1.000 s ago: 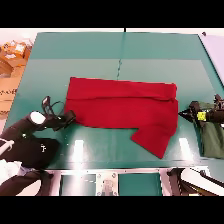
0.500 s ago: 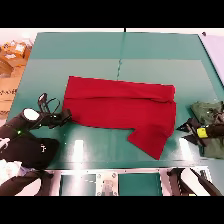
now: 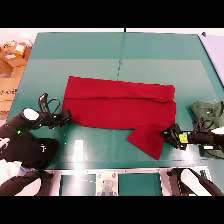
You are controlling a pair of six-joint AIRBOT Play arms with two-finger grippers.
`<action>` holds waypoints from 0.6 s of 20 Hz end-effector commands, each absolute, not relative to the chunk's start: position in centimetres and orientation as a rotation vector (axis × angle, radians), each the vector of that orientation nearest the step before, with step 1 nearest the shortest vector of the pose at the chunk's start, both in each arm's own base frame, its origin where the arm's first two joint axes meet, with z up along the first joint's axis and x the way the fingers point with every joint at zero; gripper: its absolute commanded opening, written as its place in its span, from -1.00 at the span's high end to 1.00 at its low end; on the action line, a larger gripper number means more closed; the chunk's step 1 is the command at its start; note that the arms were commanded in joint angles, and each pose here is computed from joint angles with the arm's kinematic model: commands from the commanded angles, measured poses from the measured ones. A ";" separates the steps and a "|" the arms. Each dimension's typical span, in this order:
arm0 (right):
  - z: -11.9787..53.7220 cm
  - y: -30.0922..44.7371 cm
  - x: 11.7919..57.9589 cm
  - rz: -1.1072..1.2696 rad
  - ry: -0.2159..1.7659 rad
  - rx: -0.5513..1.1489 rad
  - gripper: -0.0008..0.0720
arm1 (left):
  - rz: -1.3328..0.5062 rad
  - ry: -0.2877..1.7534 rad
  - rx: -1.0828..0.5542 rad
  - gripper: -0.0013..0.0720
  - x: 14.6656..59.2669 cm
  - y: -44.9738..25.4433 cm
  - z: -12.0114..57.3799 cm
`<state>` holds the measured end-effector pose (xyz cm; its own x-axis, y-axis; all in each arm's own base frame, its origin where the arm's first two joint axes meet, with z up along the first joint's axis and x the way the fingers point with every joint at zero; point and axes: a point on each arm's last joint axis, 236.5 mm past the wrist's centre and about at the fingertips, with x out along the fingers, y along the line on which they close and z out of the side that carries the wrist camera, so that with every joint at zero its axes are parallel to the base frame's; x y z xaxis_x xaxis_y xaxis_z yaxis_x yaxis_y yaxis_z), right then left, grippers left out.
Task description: Fold the shirts.
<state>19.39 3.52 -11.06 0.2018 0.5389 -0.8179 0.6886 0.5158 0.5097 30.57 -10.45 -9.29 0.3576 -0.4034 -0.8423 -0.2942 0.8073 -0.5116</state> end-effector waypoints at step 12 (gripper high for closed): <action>-6.1 0.7 18.3 -0.156 1.505 0.854 0.91 | -0.147 1.640 -0.222 0.90 22.9 -6.5 -6.7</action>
<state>19.68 2.17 -7.40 0.1466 0.4859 -0.8617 0.5710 0.6697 0.4748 25.02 -8.78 -7.49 0.0310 -0.3290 -0.9438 -0.1022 0.9383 -0.3304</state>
